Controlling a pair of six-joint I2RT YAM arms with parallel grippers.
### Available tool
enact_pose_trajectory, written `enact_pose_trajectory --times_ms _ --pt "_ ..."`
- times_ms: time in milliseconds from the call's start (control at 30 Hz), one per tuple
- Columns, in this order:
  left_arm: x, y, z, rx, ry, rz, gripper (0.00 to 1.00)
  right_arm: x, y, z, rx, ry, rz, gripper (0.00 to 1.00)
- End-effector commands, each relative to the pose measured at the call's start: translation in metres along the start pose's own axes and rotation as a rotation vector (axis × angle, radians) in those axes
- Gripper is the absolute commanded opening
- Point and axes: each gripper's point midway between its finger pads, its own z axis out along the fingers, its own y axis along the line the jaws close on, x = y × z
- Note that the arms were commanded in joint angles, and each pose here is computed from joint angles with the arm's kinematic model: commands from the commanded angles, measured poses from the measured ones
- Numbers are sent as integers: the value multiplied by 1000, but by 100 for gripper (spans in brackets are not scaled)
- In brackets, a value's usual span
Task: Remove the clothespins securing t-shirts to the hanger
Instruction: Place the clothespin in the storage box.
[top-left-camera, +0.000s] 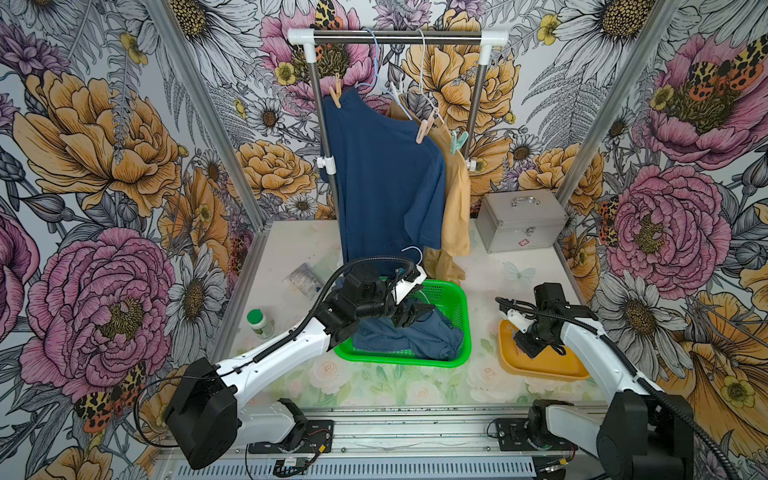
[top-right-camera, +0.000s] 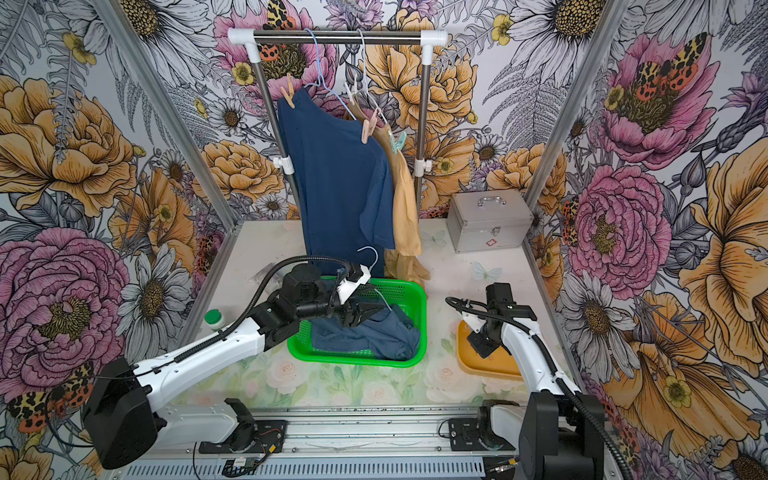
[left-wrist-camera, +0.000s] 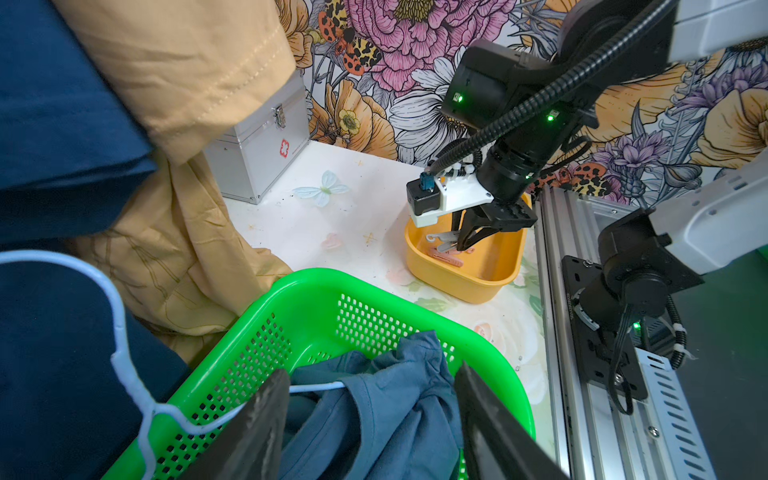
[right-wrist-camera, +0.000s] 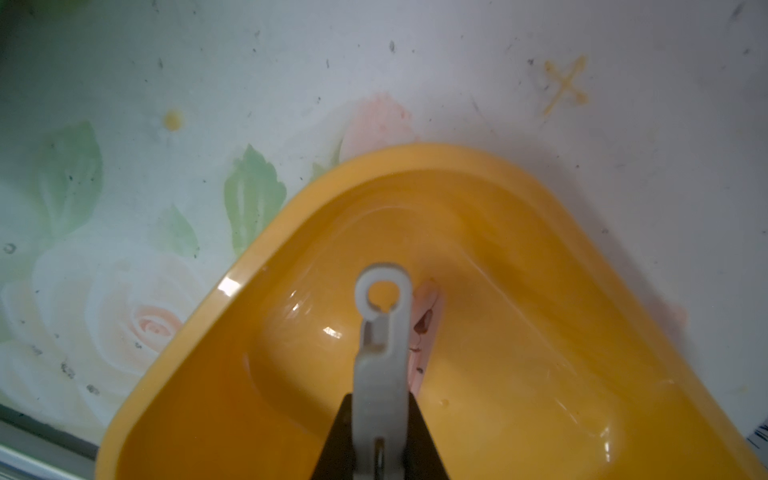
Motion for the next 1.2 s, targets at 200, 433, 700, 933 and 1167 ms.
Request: enact_pose_trajectory --times_ms 200,433,700,933,1167 --pt "-14 -26 19 124 -17 27 65 -5 -6 3 -27 -1 8 6" --pt "-15 -44 76 137 55 31 65 -4 -7 4 -28 0 12 6" --pt "9 -70 137 183 159 41 65 1 -7 8 -34 24 22 7" --pt "33 -70 161 188 223 37 65 4 -7 11 -40 40 27 9" --pt "39 -68 166 181 250 32 65 5 -9 13 -40 61 29 13"
